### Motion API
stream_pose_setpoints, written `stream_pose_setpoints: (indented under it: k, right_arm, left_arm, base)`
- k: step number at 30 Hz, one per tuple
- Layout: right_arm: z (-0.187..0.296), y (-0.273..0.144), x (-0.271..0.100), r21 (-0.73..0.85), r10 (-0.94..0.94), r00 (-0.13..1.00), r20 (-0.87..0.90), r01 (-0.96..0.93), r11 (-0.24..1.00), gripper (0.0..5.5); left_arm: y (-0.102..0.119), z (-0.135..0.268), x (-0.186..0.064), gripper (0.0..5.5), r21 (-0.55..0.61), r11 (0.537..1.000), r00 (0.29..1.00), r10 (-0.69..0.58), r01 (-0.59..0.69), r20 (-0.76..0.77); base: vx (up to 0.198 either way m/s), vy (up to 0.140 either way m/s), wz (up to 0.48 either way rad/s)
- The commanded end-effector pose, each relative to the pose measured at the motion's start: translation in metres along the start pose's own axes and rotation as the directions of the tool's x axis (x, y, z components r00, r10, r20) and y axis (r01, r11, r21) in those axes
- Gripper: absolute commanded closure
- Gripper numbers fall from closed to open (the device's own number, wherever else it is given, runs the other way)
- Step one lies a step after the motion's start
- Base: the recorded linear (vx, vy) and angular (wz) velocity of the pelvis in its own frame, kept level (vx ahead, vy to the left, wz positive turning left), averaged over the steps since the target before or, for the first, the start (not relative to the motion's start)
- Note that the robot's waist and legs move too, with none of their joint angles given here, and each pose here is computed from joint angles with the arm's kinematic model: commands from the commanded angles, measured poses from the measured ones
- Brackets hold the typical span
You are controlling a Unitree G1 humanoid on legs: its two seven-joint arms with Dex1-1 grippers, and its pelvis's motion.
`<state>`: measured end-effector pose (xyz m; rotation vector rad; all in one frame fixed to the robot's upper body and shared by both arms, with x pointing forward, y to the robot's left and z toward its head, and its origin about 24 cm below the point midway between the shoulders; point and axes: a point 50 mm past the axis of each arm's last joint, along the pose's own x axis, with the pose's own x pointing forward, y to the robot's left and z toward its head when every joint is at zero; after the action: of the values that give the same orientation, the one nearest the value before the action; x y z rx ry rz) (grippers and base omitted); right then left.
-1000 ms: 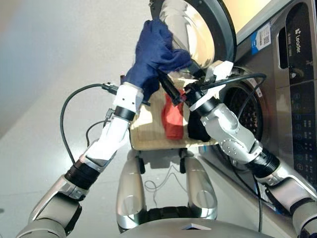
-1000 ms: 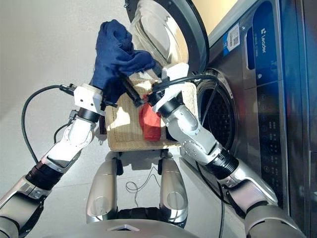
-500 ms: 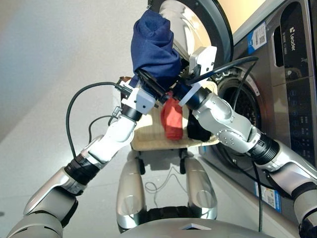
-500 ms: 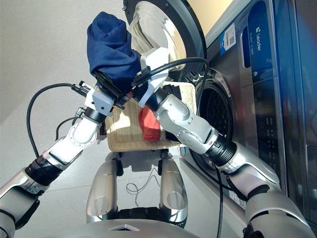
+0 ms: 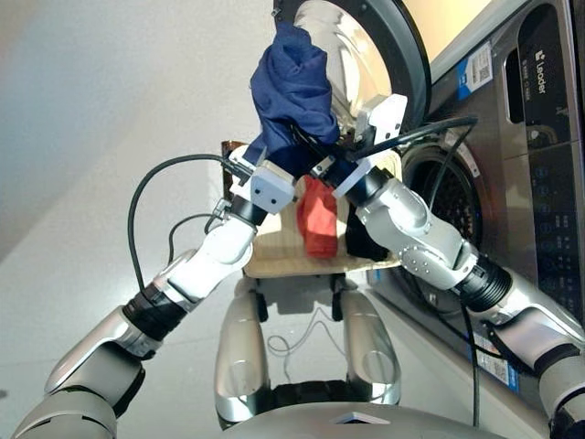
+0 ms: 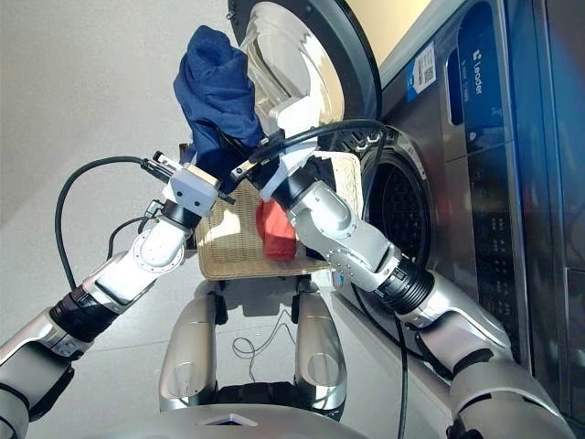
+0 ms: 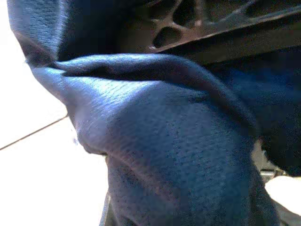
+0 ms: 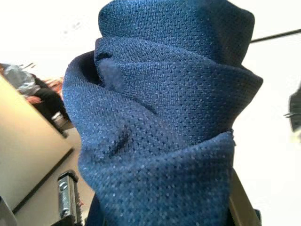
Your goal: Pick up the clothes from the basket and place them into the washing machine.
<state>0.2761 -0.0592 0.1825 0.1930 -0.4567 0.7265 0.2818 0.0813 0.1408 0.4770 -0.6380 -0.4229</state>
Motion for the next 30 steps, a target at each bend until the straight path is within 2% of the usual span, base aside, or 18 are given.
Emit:
stream_pose_setpoints:
  k: [1,3,5,6,14,20,25,26,30]
  right_arm:
    - [0.024,-0.031,-0.019,-0.191,-0.141,0.98,0.14,0.166,0.967,5.5]
    - [-0.003,-0.053,-0.04,-0.237,-0.293,0.955,0.049,0.296,0.925,5.5]
    - [-0.035,-0.077,-0.068,-0.292,-0.496,0.867,-0.043,0.464,0.836,5.5]
    - [-0.04,-0.079,-0.071,-0.313,-0.503,0.862,-0.06,0.463,0.83,5.5]
    - [-0.094,-0.116,-0.119,-0.453,-0.812,0.56,-0.167,0.688,0.567,5.5]
    - [-0.107,-0.136,-0.134,-0.459,-0.907,0.369,-0.204,0.782,0.422,5.5]
    - [-0.108,-0.148,-0.134,-0.424,-0.925,0.298,-0.236,0.825,0.374,5.5]
    - [-0.104,-0.156,-0.134,-0.407,-0.945,0.243,-0.219,0.857,0.315,5.5]
    - [-0.079,-0.183,-0.136,-0.486,-0.982,0.156,-0.105,0.854,0.188,5.5]
  left_arm:
    - [0.01,0.05,0.013,0.0,0.004,0.999,0.959,0.046,-0.049,0.279]
    - [0.014,0.048,0.008,0.0,-0.015,0.998,0.958,0.07,-0.068,0.278]
    - [0.015,0.044,0.005,0.0,-0.057,0.996,0.964,0.087,-0.075,0.253]
    - [0.016,0.044,0.005,0.0,-0.071,0.995,0.963,0.092,-0.076,0.254]
    - [0.012,0.048,0.01,0.0,-0.145,0.987,0.958,0.107,-0.07,0.267]
    - [0.011,0.055,0.016,0.0,-0.234,0.97,0.952,0.127,-0.062,0.277]
    - [0.006,0.064,0.024,0.0,-0.35,0.935,0.946,0.163,-0.057,0.28]
    - [0.002,0.066,0.027,0.0,-0.405,0.913,0.947,0.178,-0.057,0.268]
    - [-0.004,0.071,0.031,0.0,-0.449,0.893,0.948,0.177,-0.041,0.265]
  base:
    - [0.0,0.0,0.0]
    - [0.0,0.0,0.0]
    - [0.0,0.0,0.0]
    - [0.0,0.0,0.0]
    - [0.0,0.0,0.0]
    - [0.0,0.0,0.0]
    - [0.0,0.0,0.0]
    - [-0.052,-0.038,0.128]
    - [-0.07,-0.04,0.222]
